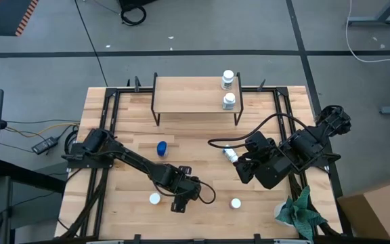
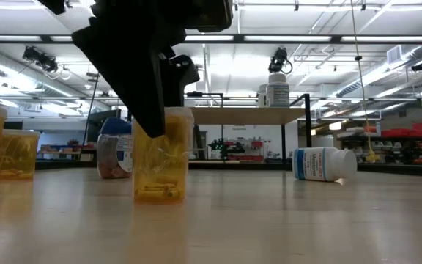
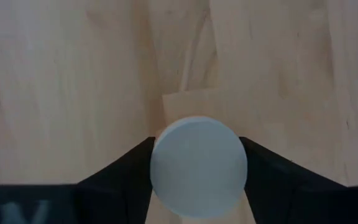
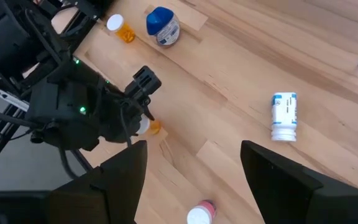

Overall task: Pick and place medicine bottles onto shelf by color
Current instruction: Put the bottom right orange medicine bottle on the shelf

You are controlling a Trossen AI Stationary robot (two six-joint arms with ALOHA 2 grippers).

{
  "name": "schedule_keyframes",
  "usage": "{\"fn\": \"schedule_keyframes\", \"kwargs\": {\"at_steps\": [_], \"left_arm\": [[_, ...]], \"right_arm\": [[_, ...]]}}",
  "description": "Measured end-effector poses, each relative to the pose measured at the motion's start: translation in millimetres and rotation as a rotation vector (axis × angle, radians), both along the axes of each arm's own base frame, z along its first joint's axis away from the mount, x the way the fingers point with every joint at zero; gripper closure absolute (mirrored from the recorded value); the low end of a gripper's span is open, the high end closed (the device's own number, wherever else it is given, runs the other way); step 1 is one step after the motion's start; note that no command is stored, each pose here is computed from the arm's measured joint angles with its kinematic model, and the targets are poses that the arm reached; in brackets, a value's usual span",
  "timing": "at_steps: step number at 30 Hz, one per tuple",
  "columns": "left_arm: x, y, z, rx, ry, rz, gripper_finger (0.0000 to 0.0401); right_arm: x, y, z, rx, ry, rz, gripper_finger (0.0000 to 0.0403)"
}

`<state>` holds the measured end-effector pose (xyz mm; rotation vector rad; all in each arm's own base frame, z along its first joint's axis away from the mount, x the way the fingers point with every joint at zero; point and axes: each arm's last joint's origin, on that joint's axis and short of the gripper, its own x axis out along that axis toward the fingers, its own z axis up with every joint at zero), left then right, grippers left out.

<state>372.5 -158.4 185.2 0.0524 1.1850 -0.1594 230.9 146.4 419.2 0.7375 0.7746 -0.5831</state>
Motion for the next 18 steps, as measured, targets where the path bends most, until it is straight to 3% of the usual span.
{"fn": "schedule_keyframes", "kwargs": {"at_steps": [9,15,18], "left_arm": [[13.7,37.4,27.9,0.039,0.058,0.061,0.0163],[31.3,87.7,71.2,0.066,0.031,0.128,0.0194],[37.2,120.8,95.2,0.087,0.001,0.173,0.0192]], "right_arm": [[-0.2,0.1,-0.2,-0.02,0.008,0.026,0.0137],[-1.7,-0.9,-0.9,-0.059,0.035,0.063,0.0137],[-4.6,-2.0,-2.2,-0.081,0.065,0.07,0.0137]]}}
